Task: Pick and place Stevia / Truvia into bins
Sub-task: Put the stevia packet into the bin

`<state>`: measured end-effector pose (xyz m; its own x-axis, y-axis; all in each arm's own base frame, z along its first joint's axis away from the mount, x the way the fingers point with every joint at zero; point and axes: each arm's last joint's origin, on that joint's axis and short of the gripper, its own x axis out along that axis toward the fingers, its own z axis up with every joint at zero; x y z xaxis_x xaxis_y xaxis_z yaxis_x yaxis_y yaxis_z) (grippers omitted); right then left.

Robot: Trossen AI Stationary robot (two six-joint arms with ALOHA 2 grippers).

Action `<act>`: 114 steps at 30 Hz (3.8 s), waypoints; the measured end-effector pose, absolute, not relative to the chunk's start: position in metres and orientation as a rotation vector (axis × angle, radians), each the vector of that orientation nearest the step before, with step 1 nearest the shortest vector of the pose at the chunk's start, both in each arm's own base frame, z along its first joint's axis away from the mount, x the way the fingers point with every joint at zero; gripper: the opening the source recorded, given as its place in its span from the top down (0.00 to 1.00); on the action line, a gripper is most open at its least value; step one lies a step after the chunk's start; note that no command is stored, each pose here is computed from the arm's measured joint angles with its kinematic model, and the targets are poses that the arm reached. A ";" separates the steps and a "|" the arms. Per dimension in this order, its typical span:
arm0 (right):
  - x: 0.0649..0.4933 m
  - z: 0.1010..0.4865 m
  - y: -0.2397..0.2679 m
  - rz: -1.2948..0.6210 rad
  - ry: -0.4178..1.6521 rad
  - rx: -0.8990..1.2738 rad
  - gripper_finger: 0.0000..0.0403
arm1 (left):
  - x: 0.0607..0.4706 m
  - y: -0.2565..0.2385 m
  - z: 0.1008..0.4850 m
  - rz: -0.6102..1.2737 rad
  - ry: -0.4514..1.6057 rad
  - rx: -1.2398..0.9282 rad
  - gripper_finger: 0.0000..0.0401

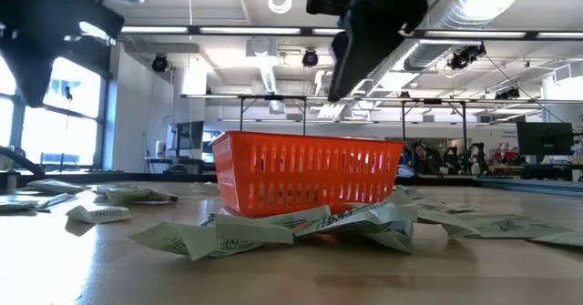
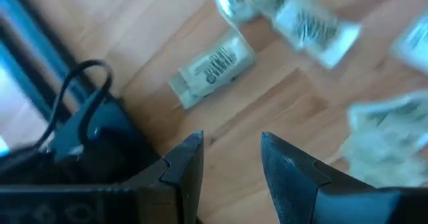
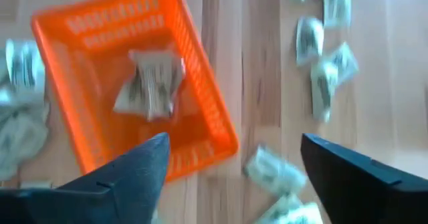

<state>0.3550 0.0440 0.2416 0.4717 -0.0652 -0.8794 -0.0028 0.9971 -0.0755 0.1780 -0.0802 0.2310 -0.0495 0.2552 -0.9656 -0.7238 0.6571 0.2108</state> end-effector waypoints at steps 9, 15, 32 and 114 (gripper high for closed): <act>0.345 0.239 0.060 0.014 1.143 -0.006 0.14 | 0.180 -0.030 0.189 0.669 1.612 -0.330 0.54; 0.340 0.238 0.073 -0.017 1.164 -0.019 0.13 | 0.187 -0.006 0.185 0.583 1.597 -0.303 0.41; 0.322 0.233 0.073 -0.159 1.331 0.024 0.14 | 0.198 -0.003 0.142 0.324 1.766 -0.109 0.32; 0.262 0.238 0.075 -0.300 1.411 -0.063 0.14 | 0.223 -0.066 0.144 0.438 1.744 -0.400 0.54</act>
<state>0.2622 0.0753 0.2377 0.1284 -0.2432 -0.9614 0.1686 0.9607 -0.2205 0.2230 -0.0657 0.1437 -0.2079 -0.0315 -0.9777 -0.4897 0.8686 0.0762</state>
